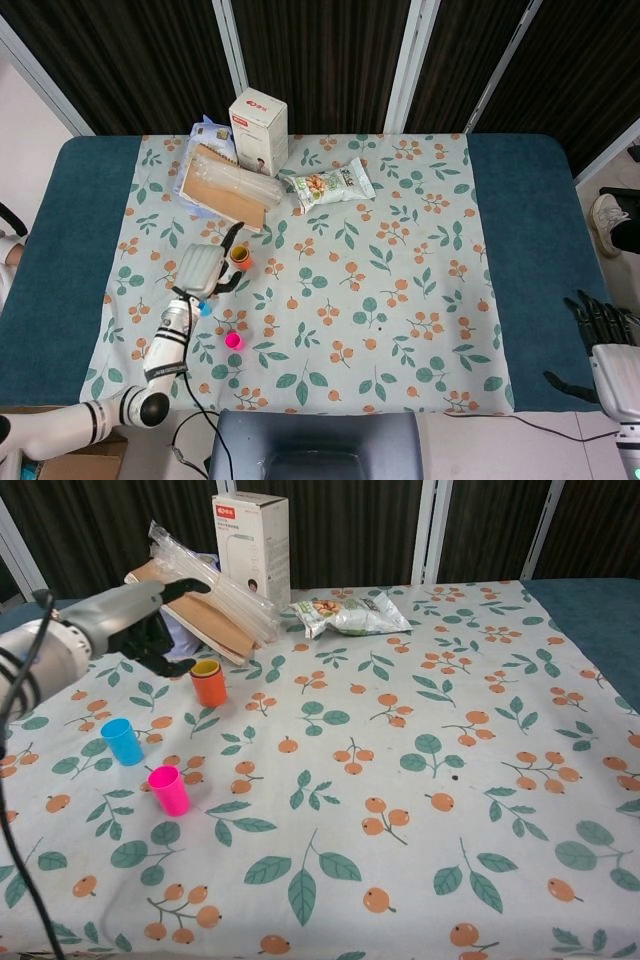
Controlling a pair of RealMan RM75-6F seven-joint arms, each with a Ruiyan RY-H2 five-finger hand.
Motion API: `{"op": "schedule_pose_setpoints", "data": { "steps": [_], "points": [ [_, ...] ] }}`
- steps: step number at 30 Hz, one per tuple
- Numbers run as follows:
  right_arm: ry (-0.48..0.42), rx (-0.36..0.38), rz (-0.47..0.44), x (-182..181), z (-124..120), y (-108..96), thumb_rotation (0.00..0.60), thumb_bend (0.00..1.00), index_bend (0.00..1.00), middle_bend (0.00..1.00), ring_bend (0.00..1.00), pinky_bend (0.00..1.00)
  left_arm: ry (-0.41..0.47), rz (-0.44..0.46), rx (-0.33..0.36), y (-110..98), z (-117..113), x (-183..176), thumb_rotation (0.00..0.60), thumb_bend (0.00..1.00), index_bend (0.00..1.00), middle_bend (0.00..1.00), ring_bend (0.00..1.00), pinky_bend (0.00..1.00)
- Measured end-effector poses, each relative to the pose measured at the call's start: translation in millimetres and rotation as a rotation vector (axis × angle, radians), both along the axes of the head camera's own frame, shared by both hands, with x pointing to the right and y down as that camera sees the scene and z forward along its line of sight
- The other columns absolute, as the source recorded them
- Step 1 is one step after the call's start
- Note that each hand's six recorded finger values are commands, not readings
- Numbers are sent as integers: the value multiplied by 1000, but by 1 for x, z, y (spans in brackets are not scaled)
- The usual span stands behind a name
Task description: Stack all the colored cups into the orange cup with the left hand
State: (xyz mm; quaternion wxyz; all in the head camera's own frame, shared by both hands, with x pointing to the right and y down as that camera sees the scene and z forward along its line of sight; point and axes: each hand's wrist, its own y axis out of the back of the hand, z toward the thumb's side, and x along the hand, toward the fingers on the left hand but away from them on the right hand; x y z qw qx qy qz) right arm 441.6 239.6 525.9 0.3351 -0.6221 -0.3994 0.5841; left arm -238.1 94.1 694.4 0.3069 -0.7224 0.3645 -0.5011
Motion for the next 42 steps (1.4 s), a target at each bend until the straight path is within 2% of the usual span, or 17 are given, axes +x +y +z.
{"op": "schedule_pose_setpoints", "data": {
  "steps": [5,9,13,22,27,34,42],
  "points": [
    [-7,-9,-12,-3,1,2,600,196,0,0,0,0,-59,43,-35,38,-13,-40,600,350,200,970,1000,1000],
    [-8,-8,-13,-3,0,2,600,196,0,0,0,0,-97,67,-23,51,-17,-53,600,350,236,881,1000,1000],
    [-10,-9,-18,-4,0,3,600,196,0,0,0,0,-148,70,4,57,-19,-68,600,351,238,956,1000,1000],
    [-6,-7,-18,-4,0,4,600,196,0,0,0,0,-213,55,-106,77,12,-93,600,345,277,985,1000,1000],
    [-6,-5,-16,-4,0,3,600,196,0,0,0,0,-202,49,-137,84,24,-90,600,345,277,989,1000,1000],
    [-5,-5,-18,-4,0,3,600,196,0,0,0,0,-171,45,-128,82,27,-81,600,344,282,1000,1000,1000],
    [-4,-5,-16,-3,0,3,600,196,0,0,0,0,-171,41,-135,80,32,-76,600,343,416,1000,1000,1000]
  ]
}}
